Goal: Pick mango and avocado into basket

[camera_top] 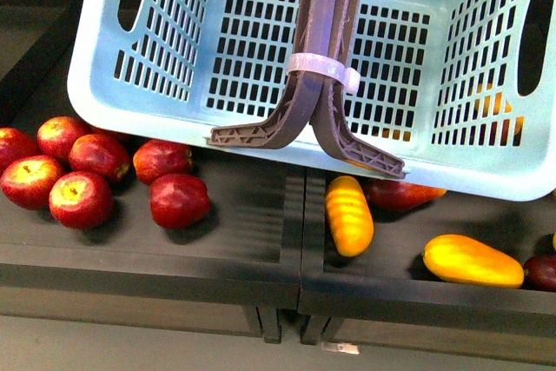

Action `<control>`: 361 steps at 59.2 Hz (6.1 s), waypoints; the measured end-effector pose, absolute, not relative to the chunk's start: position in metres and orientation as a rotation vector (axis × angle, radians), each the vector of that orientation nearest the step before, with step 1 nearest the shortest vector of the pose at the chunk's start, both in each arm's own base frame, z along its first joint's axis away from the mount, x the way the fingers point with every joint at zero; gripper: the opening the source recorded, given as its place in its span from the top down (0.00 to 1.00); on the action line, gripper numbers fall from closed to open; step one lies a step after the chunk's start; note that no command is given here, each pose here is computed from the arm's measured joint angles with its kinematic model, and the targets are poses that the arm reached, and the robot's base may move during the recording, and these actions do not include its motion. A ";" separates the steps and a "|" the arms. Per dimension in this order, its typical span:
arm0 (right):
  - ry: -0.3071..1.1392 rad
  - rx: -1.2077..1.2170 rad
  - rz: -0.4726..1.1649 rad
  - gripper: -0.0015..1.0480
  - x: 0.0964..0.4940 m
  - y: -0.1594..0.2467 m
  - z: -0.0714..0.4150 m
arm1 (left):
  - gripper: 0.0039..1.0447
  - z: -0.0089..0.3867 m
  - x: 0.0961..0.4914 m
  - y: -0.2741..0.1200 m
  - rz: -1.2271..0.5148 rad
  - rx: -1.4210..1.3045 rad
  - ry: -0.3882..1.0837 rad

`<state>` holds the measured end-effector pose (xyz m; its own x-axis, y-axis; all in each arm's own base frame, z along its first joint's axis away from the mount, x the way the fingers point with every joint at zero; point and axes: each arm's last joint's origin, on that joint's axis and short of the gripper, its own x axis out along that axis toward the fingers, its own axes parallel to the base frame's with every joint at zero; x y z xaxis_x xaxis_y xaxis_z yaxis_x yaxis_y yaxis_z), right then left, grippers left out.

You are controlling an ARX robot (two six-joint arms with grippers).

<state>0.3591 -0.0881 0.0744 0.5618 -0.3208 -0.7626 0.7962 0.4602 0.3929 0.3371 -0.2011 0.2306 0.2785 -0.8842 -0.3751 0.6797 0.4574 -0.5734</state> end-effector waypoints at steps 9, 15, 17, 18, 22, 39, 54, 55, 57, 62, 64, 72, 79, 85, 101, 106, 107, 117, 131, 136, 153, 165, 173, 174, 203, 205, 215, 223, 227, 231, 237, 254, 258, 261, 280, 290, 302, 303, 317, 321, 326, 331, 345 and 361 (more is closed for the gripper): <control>0.559 0.815 -0.638 0.38 0.331 -0.089 0.134 | 0.96 0.231 0.337 -0.201 -1.076 -0.329 0.724; 0.509 0.798 -0.506 0.38 0.307 -0.079 0.174 | 0.96 0.231 0.337 -0.201 -1.076 -0.328 0.724; 0.467 0.775 -0.404 0.38 0.293 -0.067 0.199 | 0.96 0.231 0.337 -0.201 -1.076 -0.329 0.724; 0.448 0.763 -0.360 0.38 0.287 -0.061 0.210 | 0.96 0.231 0.337 -0.201 -1.076 -0.329 0.724; 0.393 0.725 -0.226 0.38 0.270 -0.041 0.239 | 0.96 0.231 0.337 -0.201 -1.076 -0.328 0.724; 0.327 0.462 0.061 0.39 0.232 0.052 0.263 | 0.96 0.231 0.337 -0.201 -1.075 -0.328 0.724; 0.402 0.315 0.043 0.35 0.248 0.091 0.213 | 0.96 0.231 0.337 -0.201 -1.078 -0.327 0.723; 0.402 0.318 0.043 0.32 0.249 0.091 0.212 | 0.96 0.231 0.337 -0.201 -1.077 -0.327 0.723; 0.394 0.313 0.032 0.25 0.251 0.092 0.209 | 0.96 0.231 0.337 -0.201 -1.076 -0.327 0.723; 0.357 0.313 -0.014 0.08 0.255 0.089 0.209 | 0.96 0.231 0.337 -0.201 -1.077 -0.325 0.721; 0.348 0.315 -0.021 0.07 0.256 0.088 0.210 | 0.96 0.231 0.337 -0.201 -1.077 -0.325 0.721; 0.289 0.307 -0.065 0.08 0.253 0.081 0.221 | 0.96 0.229 0.337 -0.202 -1.073 -0.325 0.726; 0.217 0.285 -0.108 0.08 0.235 0.071 0.237 | 0.96 0.229 0.338 -0.201 -1.068 -0.324 0.725; 0.162 0.260 -0.161 0.08 0.206 0.064 0.249 | 0.96 0.229 0.338 -0.201 -1.068 -0.324 0.725; 0.137 0.128 -0.287 0.08 0.104 0.069 0.220 | 0.96 0.229 0.337 -0.201 -1.074 -0.326 0.726; 0.143 0.111 -0.256 0.08 0.100 0.073 0.216 | 0.96 0.229 0.337 -0.202 -1.077 -0.325 0.727; 0.142 0.111 -0.256 0.08 0.099 0.073 0.216 | 0.96 0.229 0.337 -0.202 -1.076 -0.324 0.726; 0.140 0.113 -0.252 0.08 0.098 0.074 0.217 | 0.96 0.229 0.337 -0.201 -1.073 -0.326 0.726; 0.138 0.116 -0.252 0.08 0.098 0.074 0.217 | 0.96 0.229 0.337 -0.201 -1.071 -0.325 0.726; 0.135 0.121 -0.256 0.08 0.098 0.073 0.217 | 0.96 0.229 0.336 -0.203 -1.080 -0.323 0.727; 0.135 0.124 -0.256 0.08 0.098 0.073 0.217 | 0.96 0.230 0.334 -0.205 -1.107 -0.326 0.732; 0.135 0.124 -0.256 0.08 0.098 0.073 0.217 | 0.96 0.230 0.336 -0.203 -1.079 -0.322 0.726; 0.135 0.125 -0.253 0.08 0.098 0.074 0.217 | 0.96 0.230 0.338 -0.201 -1.064 -0.322 0.724; 0.135 0.125 -0.253 0.08 0.098 0.074 0.217 | 0.96 0.229 0.338 -0.201 -1.063 -0.322 0.724; 0.136 0.124 -0.253 0.08 0.098 0.074 0.217 | 0.96 0.230 0.337 -0.202 -1.082 -0.326 0.728; 0.137 0.123 -0.253 0.08 0.098 0.074 0.216 | 0.96 0.229 0.337 -0.202 -1.076 -0.325 0.727; 0.137 0.123 -0.253 0.08 0.098 0.074 0.216 | 0.96 0.229 0.337 -0.201 -1.069 -0.322 0.725; 0.136 0.123 -0.256 0.08 0.098 0.073 0.216 | 0.96 0.229 0.338 -0.201 -1.065 -0.326 0.727; 0.137 0.123 -0.251 0.08 0.098 0.074 0.216 | 0.96 0.229 0.338 -0.201 -1.071 -0.325 0.727; 0.137 0.123 -0.252 0.08 0.098 0.074 0.216 | 0.96 0.229 0.338 -0.201 -1.073 -0.323 0.726; 0.138 0.122 -0.252 0.08 0.098 0.074 0.216 | 0.96 0.229 0.338 -0.201 -1.077 -0.327 0.729; 0.137 0.122 -0.254 0.08 0.098 0.074 0.216 | 0.96 0.228 0.338 -0.201 -1.071 -0.327 0.730; 0.137 0.122 -0.253 0.08 0.098 0.074 0.216 | 0.96 0.228 0.338 -0.201 -1.068 -0.321 0.726; 0.137 0.122 -0.253 0.08 0.098 0.074 0.216 | 0.96 0.228 0.338 -0.201 -1.071 -0.323 0.727; 0.143 0.117 -0.248 0.08 0.098 0.074 0.215 | 0.96 0.229 0.341 -0.196 -1.051 -0.331 0.725; 0.300 0.125 -0.174 0.08 0.100 0.068 0.215 | 0.96 0.228 0.341 -0.197 -1.042 -0.325 0.721; 0.237 0.186 -0.295 0.08 0.113 0.047 0.232 | 0.96 0.229 0.340 -0.198 -1.060 -0.326 0.724; 0.232 0.188 -0.303 0.08 0.114 0.045 0.234 | 0.96 0.229 0.340 -0.199 -1.062 -0.326 0.725; 0.153 0.180 -0.489 0.08 0.157 -0.004 0.260 | 0.96 0.229 0.336 -0.204 -1.091 -0.326 0.732; 0.170 0.161 -0.514 0.08 0.179 -0.021 0.257 | 0.96 0.229 0.337 -0.203 -1.083 -0.324 0.730; 0.305 0.138 -0.462 0.08 0.224 -0.046 0.233 | 0.96 0.229 0.338 -0.202 -1.070 -0.324 0.727; 0.468 0.114 -0.387 0.08 0.263 -0.063 0.201 | 0.96 0.229 0.338 -0.201 -1.064 -0.323 0.726; 0.715 -0.002 -0.353 0.08 0.318 -0.090 0.145 | 0.96 0.229 0.338 -0.202 -1.071 -0.324 0.727; 0.921 -0.023 -0.233 0.08 0.341 -0.105 0.096 | 0.96 0.229 0.338 -0.202 -1.079 -0.326 0.729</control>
<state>0.3409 -0.1050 0.0958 0.5815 -0.2096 -0.7861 0.1897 0.9745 -0.1195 0.3376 -0.2018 0.2287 0.2724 -0.8848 -0.3781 0.6808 0.4550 -0.5740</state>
